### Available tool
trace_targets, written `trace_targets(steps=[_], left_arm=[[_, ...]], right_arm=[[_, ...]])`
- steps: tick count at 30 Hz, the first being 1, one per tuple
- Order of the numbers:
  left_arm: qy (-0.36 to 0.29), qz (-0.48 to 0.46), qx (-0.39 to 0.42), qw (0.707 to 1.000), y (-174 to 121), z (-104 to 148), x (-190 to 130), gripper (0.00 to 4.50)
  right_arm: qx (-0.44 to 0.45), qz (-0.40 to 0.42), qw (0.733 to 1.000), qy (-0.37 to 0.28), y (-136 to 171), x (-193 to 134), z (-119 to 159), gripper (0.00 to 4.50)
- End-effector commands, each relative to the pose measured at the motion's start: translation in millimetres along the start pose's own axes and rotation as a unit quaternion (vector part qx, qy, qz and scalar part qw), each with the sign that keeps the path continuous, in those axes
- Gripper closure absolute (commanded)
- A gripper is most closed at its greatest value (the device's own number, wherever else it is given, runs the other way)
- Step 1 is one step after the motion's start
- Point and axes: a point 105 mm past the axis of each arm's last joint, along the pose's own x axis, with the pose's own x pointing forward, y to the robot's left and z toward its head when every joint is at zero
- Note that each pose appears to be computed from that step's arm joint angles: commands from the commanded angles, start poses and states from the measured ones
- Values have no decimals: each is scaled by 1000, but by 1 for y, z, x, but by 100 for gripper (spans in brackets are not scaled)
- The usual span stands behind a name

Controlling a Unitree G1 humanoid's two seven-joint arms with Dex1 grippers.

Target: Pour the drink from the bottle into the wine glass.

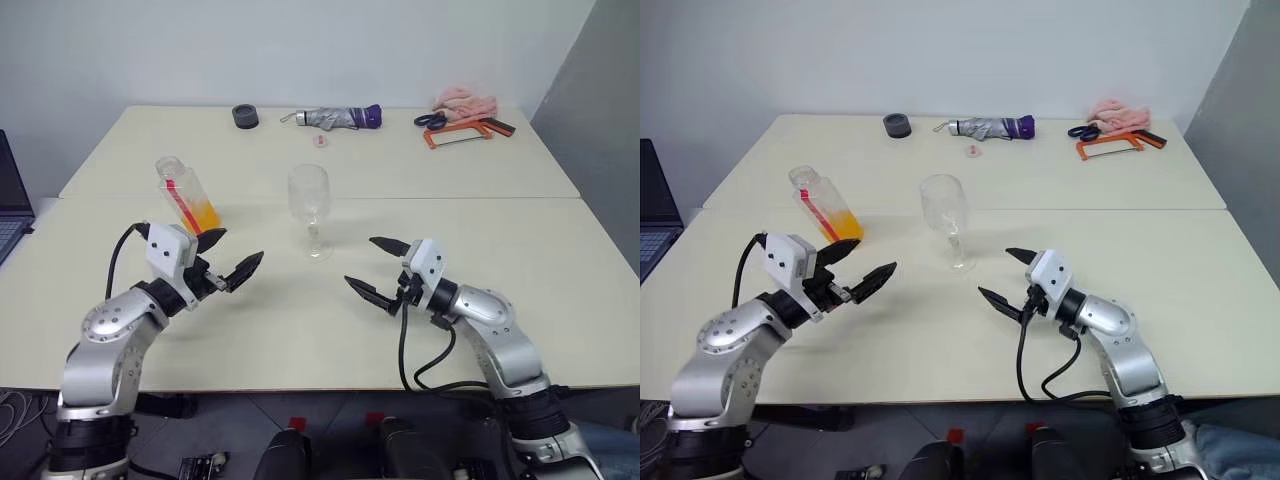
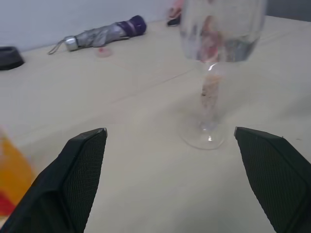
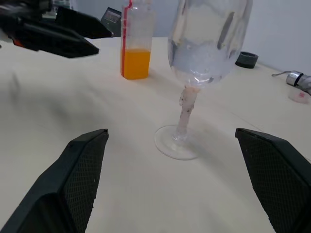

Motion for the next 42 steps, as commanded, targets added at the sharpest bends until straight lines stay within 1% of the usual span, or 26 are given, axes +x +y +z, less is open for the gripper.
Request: trace_targets(steps=[1, 3, 7, 13, 21, 27, 35, 42], left_arm=[[7, 70, 14, 997, 8, -14, -10, 0], [7, 95, 4, 995, 9, -19, -15, 0], [8, 189, -5, 982, 31, -29, -25, 0], [7, 247, -7, 969, 67, -25, -24, 0], [1, 211, -9, 977, 76, -13, 0, 0], [-2, 212, -1, 977, 89, -5, 13, 0], [-3, 204, 5, 979, 95, -1, 23, 0], [-7, 204, 6, 979, 95, -2, 24, 0]], right_arm=[[-8, 30, 999, -13, 7, -2, 16, 4], [-7, 38, 999, -9, 9, -3, 17, 4], [11, 64, 998, -5, 18, -5, 20, 4], [14, 77, 997, 1, 26, -6, 22, 4], [9, 80, 997, 2, 28, -2, 24, 4], [5, 79, 997, 1, 28, 1, 26, 4], [4, 73, 997, -7, 27, 6, 29, 4], [11, 67, 998, -10, 26, 7, 27, 4]])
